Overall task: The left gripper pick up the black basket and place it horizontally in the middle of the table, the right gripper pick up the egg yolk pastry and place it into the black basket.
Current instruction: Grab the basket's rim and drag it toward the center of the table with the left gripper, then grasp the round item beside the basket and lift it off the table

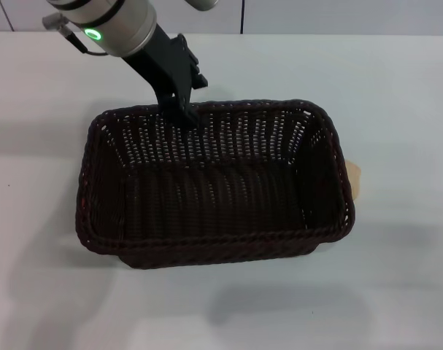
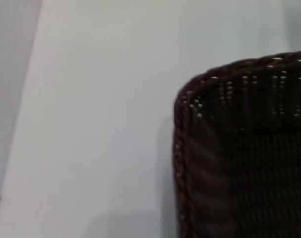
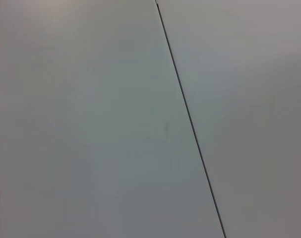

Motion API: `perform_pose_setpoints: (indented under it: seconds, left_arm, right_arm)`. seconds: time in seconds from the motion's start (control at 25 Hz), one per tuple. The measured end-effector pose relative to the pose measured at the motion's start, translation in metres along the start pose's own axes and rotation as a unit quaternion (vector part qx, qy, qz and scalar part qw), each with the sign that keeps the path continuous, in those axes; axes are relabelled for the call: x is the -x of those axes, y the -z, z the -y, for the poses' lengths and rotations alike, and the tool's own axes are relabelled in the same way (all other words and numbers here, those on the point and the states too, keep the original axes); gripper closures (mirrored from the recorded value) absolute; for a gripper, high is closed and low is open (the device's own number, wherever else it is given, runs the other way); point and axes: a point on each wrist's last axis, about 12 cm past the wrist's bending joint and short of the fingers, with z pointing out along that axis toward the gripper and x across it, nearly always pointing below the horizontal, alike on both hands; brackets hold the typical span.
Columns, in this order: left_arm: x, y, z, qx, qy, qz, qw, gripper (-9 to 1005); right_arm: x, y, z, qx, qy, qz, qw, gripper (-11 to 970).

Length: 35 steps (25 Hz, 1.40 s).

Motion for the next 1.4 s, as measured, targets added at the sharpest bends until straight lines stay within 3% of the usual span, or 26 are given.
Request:
perform_pose_setpoints:
  seconds: [0.16,0.2,0.24,0.28,0.32,0.44,0.48,0.52,0.64,0.68,0.72,0.76,0.8,0.84,0.92,1.04,1.08,1.16,1.2,1.24,1.4]
  left_arm:
    - [-0.001,0.008,-0.008,0.069,0.005,0.019,0.997,427]
    - [-0.004,0.014,-0.013,0.134,0.013,0.03,0.99,415]
    - [-0.005,0.016,-0.014,0.162,0.015,0.034,0.986,403]
    - [-0.011,0.022,-0.02,0.243,0.026,0.036,0.969,391]
    - [-0.011,0.022,-0.02,0.243,0.026,0.036,0.969,376]
    - [-0.025,0.033,-0.028,0.365,0.066,0.042,0.928,332]
    - [-0.034,0.041,-0.029,0.442,0.088,0.076,0.889,317]
    - [-0.034,0.041,-0.029,0.442,0.088,0.076,0.889,302]
    - [-0.055,0.047,-0.017,0.534,0.096,0.135,0.829,258]
    - [-0.063,0.048,-0.008,0.576,0.091,0.167,0.795,243]
    - [-0.075,0.045,0.011,0.629,0.081,0.214,0.743,229]
    - [-0.075,0.045,0.011,0.629,0.081,0.214,0.743,214]
    - [-0.084,0.042,0.026,0.667,0.068,0.248,0.699,199]
    - [-0.084,0.042,0.026,0.667,0.068,0.248,0.699,199]
    - [-0.098,0.037,0.045,0.706,0.069,0.282,0.646,198]
    - [-0.117,0.026,0.065,0.731,0.099,0.323,0.593,198]
    - [-0.133,0.017,0.077,0.729,0.132,0.359,0.567,198]
    - [-0.142,0.013,0.083,0.722,0.152,0.378,0.559,198]
    - [-0.158,0.006,0.09,0.703,0.197,0.408,0.549,198]
    - [-0.158,0.006,0.09,0.703,0.197,0.408,0.549,198]
    - [-0.203,-0.018,0.107,0.657,0.311,0.412,0.55,197]
  right_arm:
    - [0.0,0.0,0.0,0.0,0.0,-0.001,1.0,191]
    - [0.0,0.0,0.0,0.0,0.0,-0.001,1.0,191]
    - [0.0,0.0,0.0,0.0,0.0,-0.001,1.0,192]
    - [0.0,0.0,0.0,0.0,0.0,-0.002,1.0,192]
    - [0.0,0.0,0.0,0.0,0.0,-0.002,1.0,192]
    - [-0.001,-0.001,0.0,0.001,-0.001,-0.004,1.0,193]
    - [-0.002,-0.002,-0.002,0.006,-0.002,-0.007,1.0,194]
    - [-0.002,-0.002,-0.002,0.006,-0.002,-0.007,1.0,194]
    - [-0.004,-0.003,-0.004,0.019,-0.001,-0.012,1.0,195]
    - [-0.007,-0.004,-0.005,0.026,-0.001,-0.023,0.999,195]
    - [-0.008,-0.004,-0.006,0.029,-0.001,-0.028,0.999,196]
    - [-0.008,-0.004,-0.006,0.029,-0.001,-0.028,0.999,196]
    - [-0.01,-0.005,-0.007,0.031,-0.002,-0.036,0.999,197]
    - [-0.01,-0.005,-0.007,0.031,-0.002,-0.036,0.999,197]
    - [-0.012,-0.006,-0.008,0.034,-0.002,-0.04,0.999,198]
    - [-0.013,-0.007,-0.009,0.039,-0.003,-0.044,0.998,199]
    - [-0.013,-0.008,-0.01,0.041,-0.004,-0.045,0.998,199]
    - [-0.014,-0.008,-0.01,0.042,-0.004,-0.047,0.998,200]
    - [-0.016,-0.01,-0.011,0.044,-0.004,-0.054,0.998,200]
    - [-0.016,-0.01,-0.011,0.044,-0.004,-0.054,0.998,200]
    - [-0.024,-0.01,-0.015,0.062,-0.007,-0.086,0.994,202]
